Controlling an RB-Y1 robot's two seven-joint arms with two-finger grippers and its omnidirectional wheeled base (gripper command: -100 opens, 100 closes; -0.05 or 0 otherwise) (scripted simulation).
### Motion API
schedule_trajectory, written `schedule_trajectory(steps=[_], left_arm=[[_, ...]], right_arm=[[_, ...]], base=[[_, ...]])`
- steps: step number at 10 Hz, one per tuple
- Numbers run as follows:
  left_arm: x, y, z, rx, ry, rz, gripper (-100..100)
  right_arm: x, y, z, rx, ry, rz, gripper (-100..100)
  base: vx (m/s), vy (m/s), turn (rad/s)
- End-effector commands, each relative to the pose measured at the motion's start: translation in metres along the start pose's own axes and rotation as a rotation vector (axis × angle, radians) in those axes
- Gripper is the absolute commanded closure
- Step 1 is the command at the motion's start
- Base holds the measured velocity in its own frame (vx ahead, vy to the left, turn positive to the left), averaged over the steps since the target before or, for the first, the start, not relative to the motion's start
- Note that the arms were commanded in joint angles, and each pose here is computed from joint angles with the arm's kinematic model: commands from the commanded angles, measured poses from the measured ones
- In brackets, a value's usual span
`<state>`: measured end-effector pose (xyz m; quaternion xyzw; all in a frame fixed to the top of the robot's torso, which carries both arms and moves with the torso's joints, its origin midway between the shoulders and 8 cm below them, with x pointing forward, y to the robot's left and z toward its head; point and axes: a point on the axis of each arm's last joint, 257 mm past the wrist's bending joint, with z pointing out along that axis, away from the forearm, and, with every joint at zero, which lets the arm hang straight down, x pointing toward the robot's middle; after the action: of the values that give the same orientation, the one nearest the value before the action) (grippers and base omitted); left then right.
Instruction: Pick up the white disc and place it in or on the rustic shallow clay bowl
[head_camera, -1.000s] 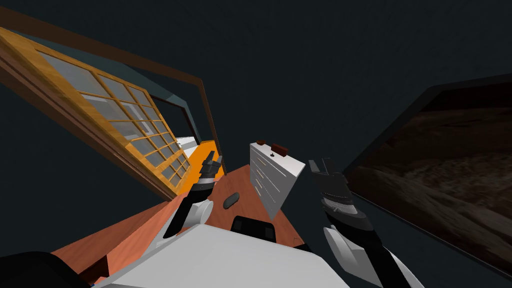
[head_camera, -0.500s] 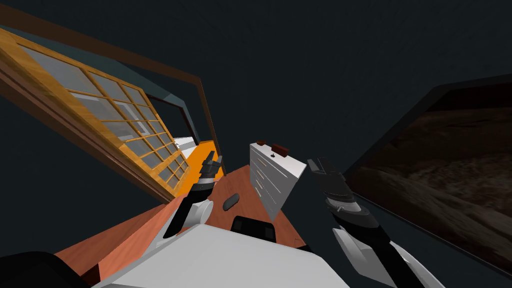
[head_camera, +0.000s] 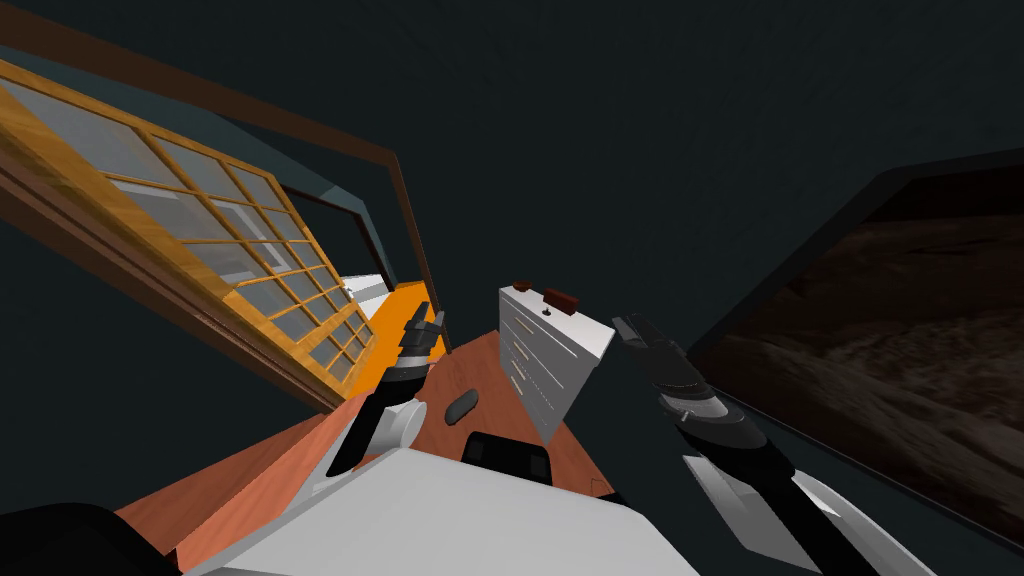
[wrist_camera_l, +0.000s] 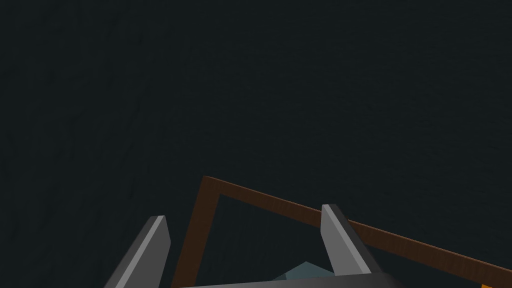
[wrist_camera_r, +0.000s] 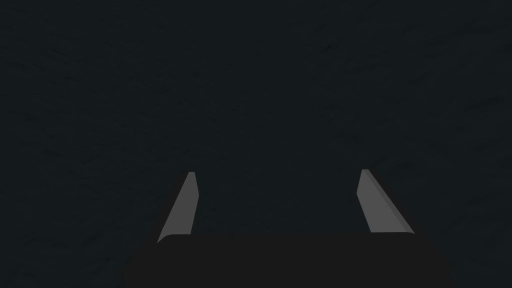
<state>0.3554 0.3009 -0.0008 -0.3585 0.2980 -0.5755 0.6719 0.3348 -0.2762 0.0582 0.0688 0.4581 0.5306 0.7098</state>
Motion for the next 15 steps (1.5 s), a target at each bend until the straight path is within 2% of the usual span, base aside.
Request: schedule_trajectory(steps=[1,15], left_arm=[[0.000,0.000,0.000,0.000,0.000,0.000,0],[0.000,0.000,0.000,0.000,0.000,0.000,0]], right_arm=[[0.000,-0.003,0.000,0.005,0.050,-0.032,-100],[0.021,-0.015,0.010,-0.003,0.421,-0.223,-100]], base=[[0.037,0.041,-0.048],[0.030,0.029,-0.030]])
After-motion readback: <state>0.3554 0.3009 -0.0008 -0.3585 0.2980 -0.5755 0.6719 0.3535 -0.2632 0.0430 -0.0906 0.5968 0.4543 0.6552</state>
